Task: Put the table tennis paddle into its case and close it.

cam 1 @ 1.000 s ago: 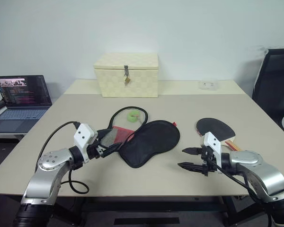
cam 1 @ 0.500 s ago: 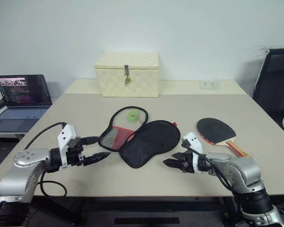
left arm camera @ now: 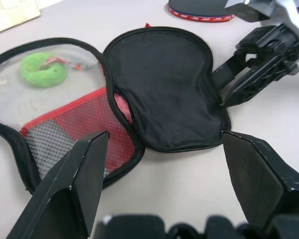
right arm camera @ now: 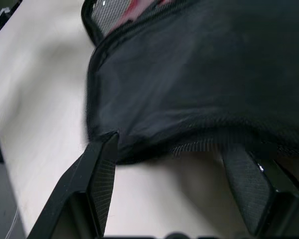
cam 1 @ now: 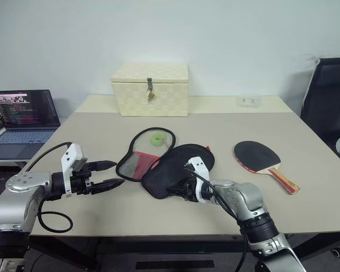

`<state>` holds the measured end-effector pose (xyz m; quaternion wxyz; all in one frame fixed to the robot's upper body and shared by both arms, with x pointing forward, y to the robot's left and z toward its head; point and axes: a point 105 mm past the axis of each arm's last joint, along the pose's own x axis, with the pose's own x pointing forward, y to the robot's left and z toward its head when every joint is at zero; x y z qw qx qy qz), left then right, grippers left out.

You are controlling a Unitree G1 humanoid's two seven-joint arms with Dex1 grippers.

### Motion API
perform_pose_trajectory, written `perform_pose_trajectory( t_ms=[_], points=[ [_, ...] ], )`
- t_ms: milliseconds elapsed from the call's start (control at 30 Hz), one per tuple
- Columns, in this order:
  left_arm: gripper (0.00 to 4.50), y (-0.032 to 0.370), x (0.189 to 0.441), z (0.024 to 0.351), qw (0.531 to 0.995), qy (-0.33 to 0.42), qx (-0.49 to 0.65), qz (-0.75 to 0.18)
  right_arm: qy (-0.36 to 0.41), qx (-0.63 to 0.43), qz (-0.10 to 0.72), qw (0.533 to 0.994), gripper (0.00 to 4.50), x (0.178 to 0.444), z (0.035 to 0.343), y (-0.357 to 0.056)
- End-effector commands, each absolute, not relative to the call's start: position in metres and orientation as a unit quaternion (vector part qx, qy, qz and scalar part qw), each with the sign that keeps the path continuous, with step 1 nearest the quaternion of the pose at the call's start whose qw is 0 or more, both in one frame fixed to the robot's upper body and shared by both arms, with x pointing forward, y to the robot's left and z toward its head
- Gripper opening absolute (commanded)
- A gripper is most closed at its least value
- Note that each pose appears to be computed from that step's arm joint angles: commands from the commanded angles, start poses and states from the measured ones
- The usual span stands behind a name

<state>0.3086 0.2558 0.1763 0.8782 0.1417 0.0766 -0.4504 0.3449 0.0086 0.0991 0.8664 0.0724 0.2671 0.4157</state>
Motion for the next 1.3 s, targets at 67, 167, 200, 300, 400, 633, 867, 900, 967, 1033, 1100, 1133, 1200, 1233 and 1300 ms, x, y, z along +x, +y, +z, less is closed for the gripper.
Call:
perform_pose_trajectory(
  t_ms=[67, 167, 200, 300, 400, 633, 867, 900, 967, 1033, 1100, 1133, 1200, 1233, 1300],
  points=[
    [3.89, 0.254, 0.309, 0.197, 0.874, 0.061, 0.17, -0.45, 0.249, 0.078, 0.407, 0.875, 3.35, 0.355, 0.109, 0.015],
    [3.89, 0.248, 0.308, 0.2, 0.874, 0.058, 0.172, -0.452, 0.249, 0.079, 0.413, 0.873, 3.19, 0.352, 0.109, 0.018],
    [3.89, 0.246, 0.308, 0.2, 0.873, 0.058, 0.172, -0.452, 0.25, 0.081, 0.417, 0.87, 2.99, 0.35, 0.11, 0.019],
    [3.89, 0.243, 0.307, 0.199, 0.873, 0.057, 0.171, -0.453, 0.251, 0.075, 0.439, 0.859, 2.09, 0.342, 0.111, 0.022],
    [3.89, 0.24, 0.308, 0.197, 0.873, 0.056, 0.17, -0.454, 0.244, 0.034, 0.454, 0.856, 1.03, 0.337, 0.109, 0.021],
    [3.89, 0.227, 0.306, 0.194, 0.87, 0.042, 0.161, -0.465, 0.244, 0.02, 0.451, 0.858, 0.03, 0.346, 0.116, -0.005],
    [3.89, 0.211, 0.303, 0.189, 0.86, 0.038, 0.158, -0.483, 0.27, -0.09, 0.461, 0.84, 0.03, 0.354, 0.115, -0.064],
    [3.89, 0.21, 0.303, 0.188, 0.859, 0.039, 0.158, -0.485, 0.272, -0.102, 0.462, 0.838, 0.03, 0.357, 0.117, -0.072],
    [3.89, 0.207, 0.303, 0.186, 0.857, 0.04, 0.159, -0.489, 0.278, -0.121, 0.461, 0.834, 0.03, 0.363, 0.122, -0.086],
    [3.89, 0.205, 0.303, 0.186, 0.856, 0.04, 0.159, -0.491, 0.283, -0.136, 0.459, 0.831, 0.03, 0.369, 0.125, -0.097],
    [3.89, 0.204, 0.303, 0.185, 0.855, 0.039, 0.159, -0.492, 0.288, -0.149, 0.457, 0.828, 0.03, 0.375, 0.126, -0.106],
    [3.89, 0.203, 0.303, 0.185, 0.855, 0.039, 0.159, -0.493, 0.288, -0.168, 0.454, 0.826, 0.03, 0.38, 0.127, -0.112],
    [3.89, 0.203, 0.303, 0.184, 0.854, 0.039, 0.159, -0.493, 0.288, -0.195, 0.449, 0.823, 0.03, 0.387, 0.13, -0.121],
    [3.89, 0.202, 0.304, 0.184, 0.854, 0.039, 0.159, -0.493, 0.287, -0.206, 0.446, 0.822, 0.03, 0.391, 0.132, -0.125],
    [3.89, 0.202, 0.304, 0.183, 0.854, 0.039, 0.158, -0.494, 0.286, -0.219, 0.444, 0.82, 0.03, 0.398, 0.135, -0.129]
  ],
)
